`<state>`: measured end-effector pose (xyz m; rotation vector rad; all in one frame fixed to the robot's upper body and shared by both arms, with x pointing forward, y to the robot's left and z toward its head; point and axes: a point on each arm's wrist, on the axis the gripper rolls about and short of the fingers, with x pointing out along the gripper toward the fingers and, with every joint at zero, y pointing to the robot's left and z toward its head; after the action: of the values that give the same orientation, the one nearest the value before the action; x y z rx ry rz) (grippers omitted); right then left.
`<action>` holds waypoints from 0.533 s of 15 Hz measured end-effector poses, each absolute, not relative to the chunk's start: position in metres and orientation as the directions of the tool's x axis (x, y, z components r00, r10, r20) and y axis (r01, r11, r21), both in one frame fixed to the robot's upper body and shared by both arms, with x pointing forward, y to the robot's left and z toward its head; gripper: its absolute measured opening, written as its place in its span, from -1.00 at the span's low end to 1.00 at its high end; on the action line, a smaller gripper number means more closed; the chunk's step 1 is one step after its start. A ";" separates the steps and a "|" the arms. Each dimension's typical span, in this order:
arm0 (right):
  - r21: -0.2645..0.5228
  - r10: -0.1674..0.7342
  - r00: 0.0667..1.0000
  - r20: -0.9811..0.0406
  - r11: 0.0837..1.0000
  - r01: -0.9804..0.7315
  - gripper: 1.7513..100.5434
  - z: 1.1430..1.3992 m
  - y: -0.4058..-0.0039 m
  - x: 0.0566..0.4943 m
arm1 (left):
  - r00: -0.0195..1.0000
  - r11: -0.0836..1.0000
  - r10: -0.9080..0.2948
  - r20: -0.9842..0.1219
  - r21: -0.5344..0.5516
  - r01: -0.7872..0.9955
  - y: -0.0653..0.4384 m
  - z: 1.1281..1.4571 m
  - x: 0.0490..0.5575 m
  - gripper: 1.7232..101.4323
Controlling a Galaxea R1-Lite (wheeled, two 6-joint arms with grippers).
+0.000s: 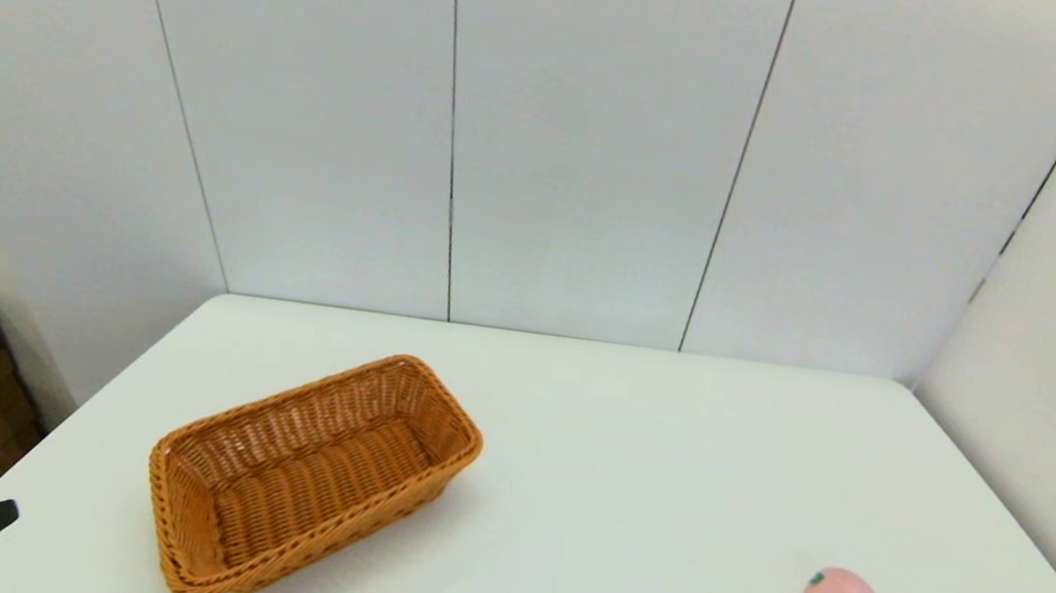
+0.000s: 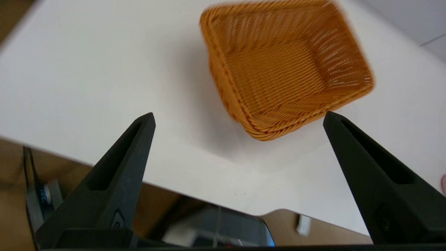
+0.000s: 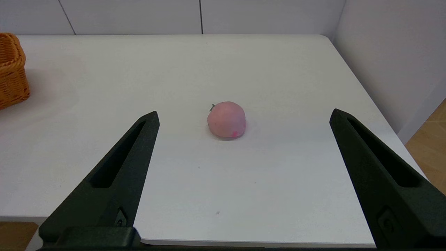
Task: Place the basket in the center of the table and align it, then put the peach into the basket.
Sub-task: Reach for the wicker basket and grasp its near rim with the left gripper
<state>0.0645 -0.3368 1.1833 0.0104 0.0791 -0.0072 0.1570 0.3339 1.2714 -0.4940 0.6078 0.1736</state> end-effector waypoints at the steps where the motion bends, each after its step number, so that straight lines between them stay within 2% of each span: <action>1: 0.010 -0.007 0.997 -0.079 1.000 0.007 0.93 1.183 -0.337 0.065 | 0.760 0.850 0.010 -0.650 -0.395 -0.349 0.334 1.269 0.174 0.93; 4: 0.010 -0.007 0.997 -0.079 1.000 0.008 0.93 1.183 -0.337 0.065 | 0.616 0.787 -0.038 -0.787 -0.403 -0.466 0.331 1.260 0.224 0.93; 8: 0.010 -0.007 0.997 -0.079 1.000 0.008 0.93 1.183 -0.337 0.065 | 0.467 0.738 -0.116 -0.877 -0.391 -0.550 0.318 1.237 0.272 0.93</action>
<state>0.0645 -0.3368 1.1833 0.0106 0.0791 -0.0077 0.2716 0.3185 1.2368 -0.7207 1.0717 0.2961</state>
